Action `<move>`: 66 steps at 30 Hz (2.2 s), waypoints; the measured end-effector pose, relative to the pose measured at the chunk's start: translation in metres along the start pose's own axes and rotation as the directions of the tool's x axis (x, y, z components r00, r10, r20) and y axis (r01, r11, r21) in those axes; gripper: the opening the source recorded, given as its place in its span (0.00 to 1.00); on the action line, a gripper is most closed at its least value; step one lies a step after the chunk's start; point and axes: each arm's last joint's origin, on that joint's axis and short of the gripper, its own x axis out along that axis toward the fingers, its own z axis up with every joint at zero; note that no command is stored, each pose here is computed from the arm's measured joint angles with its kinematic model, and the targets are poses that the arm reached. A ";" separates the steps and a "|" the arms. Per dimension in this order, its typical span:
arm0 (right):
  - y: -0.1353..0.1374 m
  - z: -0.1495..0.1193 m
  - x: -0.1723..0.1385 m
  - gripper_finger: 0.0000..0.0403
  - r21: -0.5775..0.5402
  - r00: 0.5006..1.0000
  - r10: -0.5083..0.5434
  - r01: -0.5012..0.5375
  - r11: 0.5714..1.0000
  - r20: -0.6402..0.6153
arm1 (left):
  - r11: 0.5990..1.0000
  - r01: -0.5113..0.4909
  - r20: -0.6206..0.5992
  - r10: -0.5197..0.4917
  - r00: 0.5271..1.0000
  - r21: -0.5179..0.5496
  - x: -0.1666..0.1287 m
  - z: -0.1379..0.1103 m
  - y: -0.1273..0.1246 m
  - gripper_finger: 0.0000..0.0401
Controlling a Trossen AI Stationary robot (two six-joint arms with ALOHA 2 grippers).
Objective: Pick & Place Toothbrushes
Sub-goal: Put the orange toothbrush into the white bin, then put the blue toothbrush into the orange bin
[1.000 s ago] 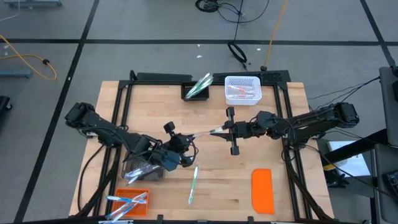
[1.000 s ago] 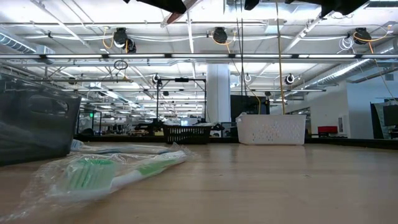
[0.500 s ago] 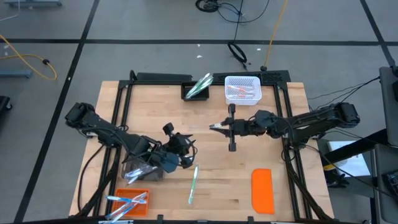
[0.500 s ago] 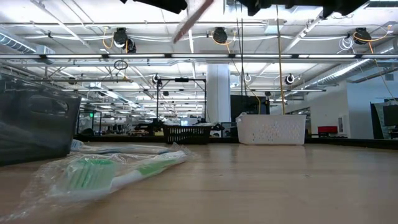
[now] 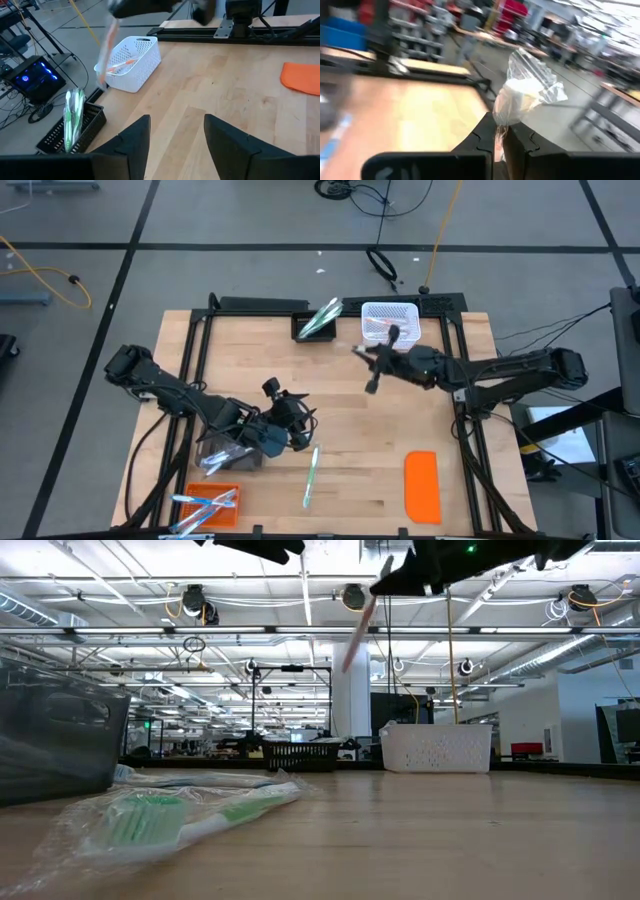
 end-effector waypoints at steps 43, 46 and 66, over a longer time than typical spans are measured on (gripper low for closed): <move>-0.145 -0.080 0.020 0.07 -0.040 0.591 -0.197 0.267 0.963 -0.782 | 1.000 -0.010 -0.005 0.010 1.000 -0.013 0.004 0.001 0.003 0.47; -0.145 -0.081 0.020 0.17 -0.073 0.575 -0.225 0.276 0.958 -0.787 | 1.000 -0.010 -0.006 0.010 1.000 -0.013 0.004 0.001 0.003 0.47; -0.146 -0.077 0.023 0.48 -0.081 0.604 -0.252 0.295 0.952 -0.756 | 1.000 -0.008 -0.009 0.008 1.000 -0.014 0.004 0.001 0.003 0.47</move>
